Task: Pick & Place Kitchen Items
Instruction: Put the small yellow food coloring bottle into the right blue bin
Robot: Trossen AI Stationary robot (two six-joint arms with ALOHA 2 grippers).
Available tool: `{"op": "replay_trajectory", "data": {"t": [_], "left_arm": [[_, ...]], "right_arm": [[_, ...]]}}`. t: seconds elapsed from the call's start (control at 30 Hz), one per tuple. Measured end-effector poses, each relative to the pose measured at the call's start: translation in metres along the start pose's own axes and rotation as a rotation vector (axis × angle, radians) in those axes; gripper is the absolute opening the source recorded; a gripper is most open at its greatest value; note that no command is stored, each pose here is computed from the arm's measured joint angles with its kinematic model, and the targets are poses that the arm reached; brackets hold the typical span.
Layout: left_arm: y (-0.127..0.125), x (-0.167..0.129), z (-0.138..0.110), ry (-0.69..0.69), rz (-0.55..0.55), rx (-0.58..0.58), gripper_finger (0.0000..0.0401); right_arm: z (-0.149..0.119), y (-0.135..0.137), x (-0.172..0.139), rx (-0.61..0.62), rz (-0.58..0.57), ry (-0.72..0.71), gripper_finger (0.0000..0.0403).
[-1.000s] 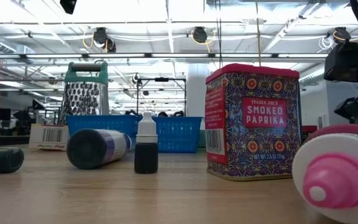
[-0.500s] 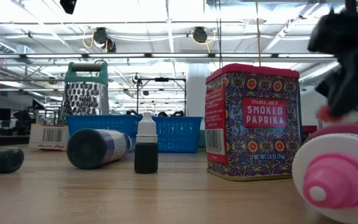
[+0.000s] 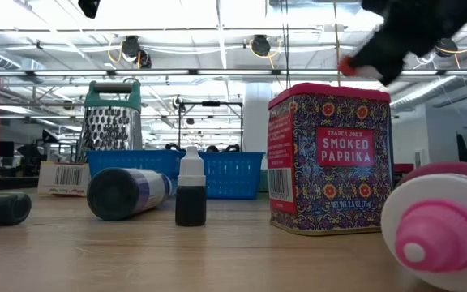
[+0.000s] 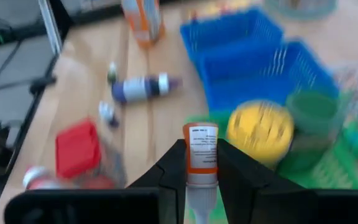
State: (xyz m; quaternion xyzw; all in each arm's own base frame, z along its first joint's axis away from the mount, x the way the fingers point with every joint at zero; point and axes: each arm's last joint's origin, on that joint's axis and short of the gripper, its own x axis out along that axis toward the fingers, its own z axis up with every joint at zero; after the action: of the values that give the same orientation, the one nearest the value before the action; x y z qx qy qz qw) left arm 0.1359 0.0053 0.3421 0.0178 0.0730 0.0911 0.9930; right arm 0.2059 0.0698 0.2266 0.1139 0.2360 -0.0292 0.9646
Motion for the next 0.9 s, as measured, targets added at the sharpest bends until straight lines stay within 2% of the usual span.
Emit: {"op": "replay_trajectory", "data": {"t": [0.13, 0.23, 0.37, 0.57, 0.9], "left_arm": [[0.000, 0.000, 0.000, -0.002, 0.000, 0.000, 0.0021], [0.000, 0.000, 0.000, -0.005, 0.000, -0.001, 0.0021], [0.000, 0.000, 0.001, -0.008, 0.000, -0.002, 0.0021], [0.000, 0.000, 0.001, -0.009, 0.001, -0.001, 0.0021], [-0.002, 0.009, -0.002, 0.024, 0.000, 0.004, 0.0021]], "right_arm": [[0.020, -0.008, 0.009, -0.044, 0.053, -0.117, 0.0058], [0.029, -0.018, 0.016, -0.054, 0.030, -0.176, 0.0058], [0.033, -0.035, 0.032, -0.044, 0.021, -0.193, 0.0058], [0.042, -0.055, 0.059, -0.032, 0.091, -0.257, 0.0058], [0.066, -0.068, 0.108, -0.095, 0.082, -0.229, 0.0056]]}}
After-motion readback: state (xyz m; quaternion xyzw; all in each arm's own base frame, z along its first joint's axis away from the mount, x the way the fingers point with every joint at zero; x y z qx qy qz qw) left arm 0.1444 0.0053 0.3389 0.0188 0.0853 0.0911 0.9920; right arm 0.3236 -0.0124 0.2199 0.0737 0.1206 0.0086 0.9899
